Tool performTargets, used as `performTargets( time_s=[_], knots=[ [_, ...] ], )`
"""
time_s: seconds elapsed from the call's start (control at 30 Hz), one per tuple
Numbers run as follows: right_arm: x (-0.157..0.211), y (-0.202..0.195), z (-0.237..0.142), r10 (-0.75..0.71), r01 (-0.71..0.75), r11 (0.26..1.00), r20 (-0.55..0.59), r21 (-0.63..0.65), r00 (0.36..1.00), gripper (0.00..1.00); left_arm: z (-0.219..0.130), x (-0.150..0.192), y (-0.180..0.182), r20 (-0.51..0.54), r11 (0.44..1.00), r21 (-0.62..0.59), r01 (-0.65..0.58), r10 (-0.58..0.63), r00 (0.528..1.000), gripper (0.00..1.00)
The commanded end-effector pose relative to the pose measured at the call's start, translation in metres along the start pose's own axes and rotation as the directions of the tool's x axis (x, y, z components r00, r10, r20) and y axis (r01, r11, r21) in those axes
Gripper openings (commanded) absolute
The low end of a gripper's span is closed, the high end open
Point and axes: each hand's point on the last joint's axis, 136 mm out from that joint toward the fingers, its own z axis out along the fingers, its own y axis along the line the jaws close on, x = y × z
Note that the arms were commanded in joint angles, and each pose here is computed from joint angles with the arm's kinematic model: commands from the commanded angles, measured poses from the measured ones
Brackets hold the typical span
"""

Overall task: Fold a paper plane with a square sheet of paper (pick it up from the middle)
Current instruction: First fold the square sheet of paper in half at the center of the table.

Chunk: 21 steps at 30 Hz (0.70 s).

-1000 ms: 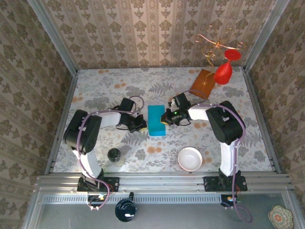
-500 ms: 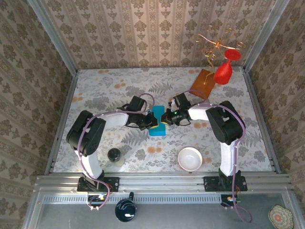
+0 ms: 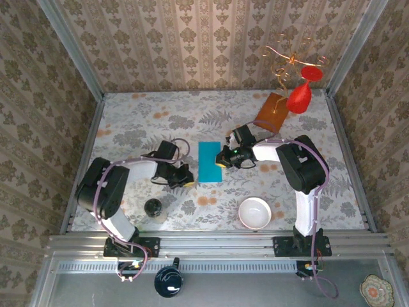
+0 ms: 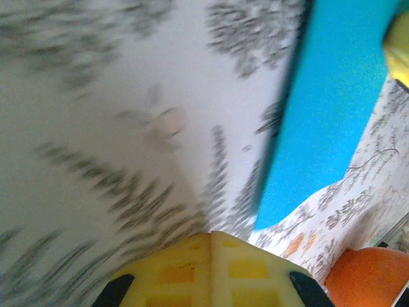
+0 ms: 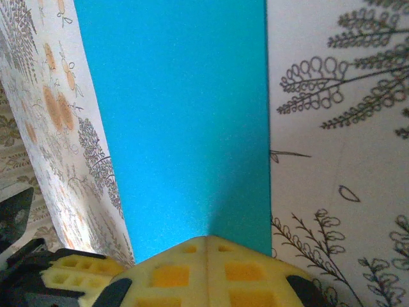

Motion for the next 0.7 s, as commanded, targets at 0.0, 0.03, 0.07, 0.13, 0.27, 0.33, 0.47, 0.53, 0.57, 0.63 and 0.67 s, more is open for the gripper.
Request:
performTargets(
  time_s=[0.0,0.03,0.07,0.13,0.27,0.33,0.47,0.53,0.57,0.63,0.67],
  knots=[
    [0.059,-0.152,0.001,0.265,-0.216,0.845,-0.033,0.489,0.964,0.02,-0.018,-0.002,-0.015,0.029,0.999,-0.001,-0.052,0.052,0.998,0.01],
    [0.059,-0.152,0.001,0.265,-0.215,0.846,-0.033,0.488,0.964,0.02,-0.02,-0.007,-0.028,0.045,0.997,0.025,-0.079,0.078,0.996,0.01],
    [0.059,-0.152,0.001,0.266,-0.216,0.845,-0.033,0.488,0.963,0.02,-0.021,-0.011,-0.04,0.056,0.994,0.042,-0.1,0.098,0.994,0.01],
    [0.059,-0.153,0.001,0.266,-0.218,0.845,-0.03,0.489,0.963,0.02,-0.016,-0.017,-0.064,0.058,0.987,0.069,-0.148,0.144,0.988,0.01],
    [0.059,-0.153,0.001,0.269,-0.221,0.844,-0.029,0.488,0.963,0.02,0.013,-0.02,-0.079,0.007,0.983,0.061,-0.174,0.174,0.985,0.01],
    [0.059,-0.153,0.001,0.266,-0.218,0.845,-0.031,0.488,0.963,0.02,0.027,-0.019,-0.076,-0.03,0.986,0.037,-0.165,0.166,0.986,0.01],
    [0.059,-0.152,0.0,0.267,-0.221,0.845,-0.027,0.488,0.963,0.02,0.041,-0.011,-0.055,-0.079,0.991,-0.02,-0.134,0.132,0.988,0.01],
    [0.058,-0.152,0.0,0.265,-0.217,0.844,-0.028,0.49,0.964,0.02,0.043,-0.004,-0.041,-0.099,0.991,-0.061,-0.118,0.111,0.989,0.01],
    [0.058,-0.152,-0.001,0.264,-0.218,0.843,-0.027,0.491,0.964,0.02,0.042,0.001,-0.032,-0.108,0.991,-0.08,-0.11,0.101,0.989,0.01],
    [0.057,-0.152,0.0,0.261,-0.214,0.843,-0.028,0.493,0.965,0.02,0.038,0.011,-0.016,-0.119,0.989,-0.116,-0.088,0.074,0.99,0.01],
    [0.056,-0.152,-0.001,0.259,-0.213,0.843,-0.027,0.493,0.965,0.02,0.035,0.016,-0.006,-0.126,0.988,-0.134,-0.076,0.059,0.99,0.01]
  ],
)
